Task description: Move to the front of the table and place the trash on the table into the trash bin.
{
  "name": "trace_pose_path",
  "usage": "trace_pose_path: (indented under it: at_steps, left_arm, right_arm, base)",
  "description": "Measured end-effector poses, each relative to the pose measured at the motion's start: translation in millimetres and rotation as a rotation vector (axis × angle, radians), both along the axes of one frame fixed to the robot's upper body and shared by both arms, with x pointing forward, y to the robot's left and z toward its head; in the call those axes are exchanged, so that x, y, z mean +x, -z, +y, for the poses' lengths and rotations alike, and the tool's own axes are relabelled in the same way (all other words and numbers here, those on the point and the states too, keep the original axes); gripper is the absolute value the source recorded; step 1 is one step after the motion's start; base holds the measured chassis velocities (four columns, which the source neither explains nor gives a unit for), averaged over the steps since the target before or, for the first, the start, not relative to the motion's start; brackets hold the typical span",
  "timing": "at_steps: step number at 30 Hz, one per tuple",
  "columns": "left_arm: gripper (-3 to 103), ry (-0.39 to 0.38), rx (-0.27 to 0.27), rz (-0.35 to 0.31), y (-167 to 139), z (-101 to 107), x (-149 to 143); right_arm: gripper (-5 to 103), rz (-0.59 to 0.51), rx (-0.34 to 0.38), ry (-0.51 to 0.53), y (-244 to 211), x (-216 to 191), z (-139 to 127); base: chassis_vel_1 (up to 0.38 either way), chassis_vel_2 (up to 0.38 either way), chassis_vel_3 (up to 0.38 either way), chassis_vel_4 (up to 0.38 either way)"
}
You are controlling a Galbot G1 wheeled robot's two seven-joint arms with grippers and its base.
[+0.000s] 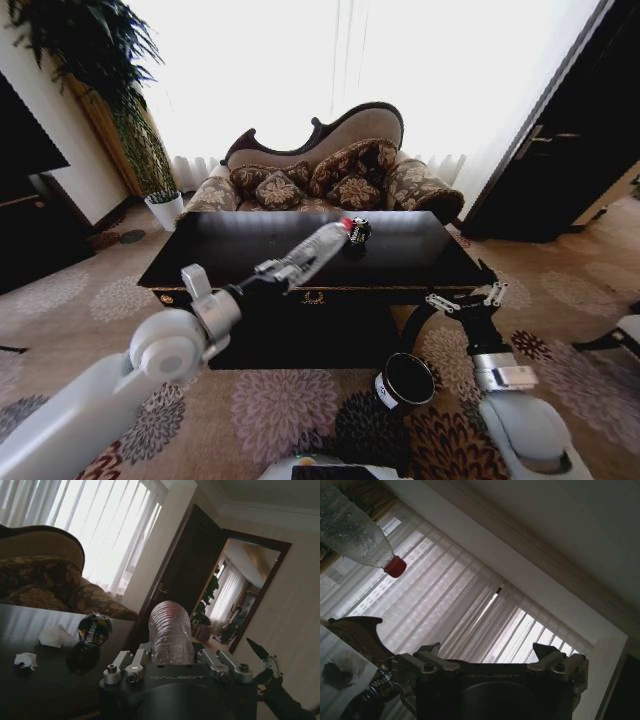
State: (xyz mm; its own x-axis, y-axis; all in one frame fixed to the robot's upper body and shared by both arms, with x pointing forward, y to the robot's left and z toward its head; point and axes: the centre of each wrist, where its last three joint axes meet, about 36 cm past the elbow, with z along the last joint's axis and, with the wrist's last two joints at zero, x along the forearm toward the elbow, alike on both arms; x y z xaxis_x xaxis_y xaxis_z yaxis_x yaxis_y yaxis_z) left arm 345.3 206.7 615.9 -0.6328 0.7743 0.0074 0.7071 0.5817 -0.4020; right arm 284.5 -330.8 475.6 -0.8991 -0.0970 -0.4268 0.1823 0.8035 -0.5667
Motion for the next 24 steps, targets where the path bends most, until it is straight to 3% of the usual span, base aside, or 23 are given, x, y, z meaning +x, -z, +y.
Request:
trace_pose_path:
  at_steps: [2, 6, 9, 11, 13, 20, 24]
  left_arm:
    - [36, 0.025, -0.036, 0.039, -2, -8, -6]
    - [36, 0.05, -0.066, 0.084, -1, -12, -11]
    - [36, 0.094, -0.115, 0.147, -1, -18, -18]
    - [36, 0.099, -0.12, 0.152, -1, -19, -19]
    - [36, 0.127, -0.147, 0.176, 0, -27, -21]
    - [36, 0.172, -0.206, 0.238, 5, -44, -26]
    - [36, 0.226, -0.24, 0.286, 13, -65, -27]
  right_arm:
    - [100, -0.056, -0.104, 0.013, 4, 1, -1]
    - [100, -0.099, -0.167, 0.018, 9, 1, -1]
    - [100, -0.171, -0.273, 0.001, 11, 0, -2]
    - [100, -0.177, -0.284, -0.001, 11, 0, -2]
    - [100, -0.208, -0.352, -0.016, 12, -3, 0]
    - [100, -0.231, -0.393, -0.03, 12, -10, 7]
    - [100, -0.218, -0.396, -0.037, 12, -17, 11]
  base:
    - [0.0, 0.0, 0.0, 0.0]
    - [0.0, 0.0, 0.0, 0.0]
    - [0.0, 0.0, 0.0, 0.0]
    - [0.0, 0.0, 0.0, 0.0]
    - [0.0, 0.0, 0.0, 0.0]
    - [0.0, 0.0, 0.0, 0.0]
    - [0.0, 0.0, 0.0, 0.0]
